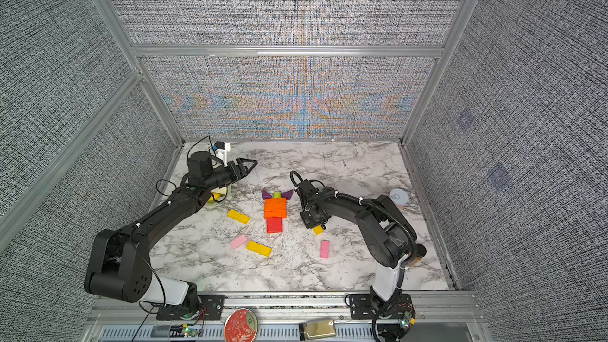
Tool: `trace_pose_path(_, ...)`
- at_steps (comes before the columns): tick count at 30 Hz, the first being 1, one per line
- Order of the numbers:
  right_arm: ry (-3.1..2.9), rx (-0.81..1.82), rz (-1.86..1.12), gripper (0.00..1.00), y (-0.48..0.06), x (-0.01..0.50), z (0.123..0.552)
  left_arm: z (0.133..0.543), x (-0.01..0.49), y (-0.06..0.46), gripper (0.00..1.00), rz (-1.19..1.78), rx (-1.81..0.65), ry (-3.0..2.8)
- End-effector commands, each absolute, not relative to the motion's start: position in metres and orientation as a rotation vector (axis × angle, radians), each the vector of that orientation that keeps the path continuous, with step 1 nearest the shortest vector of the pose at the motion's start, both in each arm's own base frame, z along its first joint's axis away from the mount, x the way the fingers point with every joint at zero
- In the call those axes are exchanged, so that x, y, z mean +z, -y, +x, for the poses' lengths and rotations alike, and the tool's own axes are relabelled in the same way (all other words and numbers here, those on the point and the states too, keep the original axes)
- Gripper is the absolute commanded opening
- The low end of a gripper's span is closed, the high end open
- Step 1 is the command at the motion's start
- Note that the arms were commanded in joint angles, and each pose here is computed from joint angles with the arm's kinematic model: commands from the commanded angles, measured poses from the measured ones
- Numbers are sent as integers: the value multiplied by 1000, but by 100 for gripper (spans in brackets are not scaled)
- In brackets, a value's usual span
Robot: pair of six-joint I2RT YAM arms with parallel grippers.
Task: Assemble a carrot with building blocks
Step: Assemble the building block at the center of the board.
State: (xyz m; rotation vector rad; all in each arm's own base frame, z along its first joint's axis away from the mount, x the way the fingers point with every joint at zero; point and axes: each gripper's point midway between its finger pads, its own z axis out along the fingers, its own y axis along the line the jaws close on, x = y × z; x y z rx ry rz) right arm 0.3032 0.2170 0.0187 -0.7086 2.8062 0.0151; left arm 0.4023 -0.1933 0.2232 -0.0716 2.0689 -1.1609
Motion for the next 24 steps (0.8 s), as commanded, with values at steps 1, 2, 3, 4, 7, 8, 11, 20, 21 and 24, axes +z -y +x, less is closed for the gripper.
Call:
trace_pose_path(1,-2798,-90,-761,19,-209,15,311,404,230,193,77,-53,-1159,-2046)
trace_pose_path(2,-2788,-112,-765,19,-207,16,316,404,230,193,77,-55,-1159,-2046)
trace_pose_path(3,-2790,-109,-768,19,-206,15,318,404,231,193,77,-54,-1160,-2044)
trace_pose_path(4,-2793,-108,-769,21,-206,14,320,404,231,194,77,-52,-1161,-2045)
trace_pose_path(7,-2788,-125,-763,39,-204,14,322,403,233,193,77,-50,-1157,-2041)
trace_pose_path(8,-2787,-113,-756,43,-205,16,320,403,233,193,77,-48,-1155,-2039)
trace_pose_path(11,-2798,-113,-718,56,-201,19,311,403,234,193,77,-46,-1156,-2038)
trace_pose_path(20,-2835,-258,-498,59,-165,20,298,402,235,193,77,-49,-1163,-2035)
trace_pose_path(21,-2837,-252,-454,58,-162,23,301,402,234,193,77,-52,-1166,-2037)
trace_pose_path(24,-2844,-236,-377,56,-154,29,308,402,234,194,77,-50,-1169,-2037)
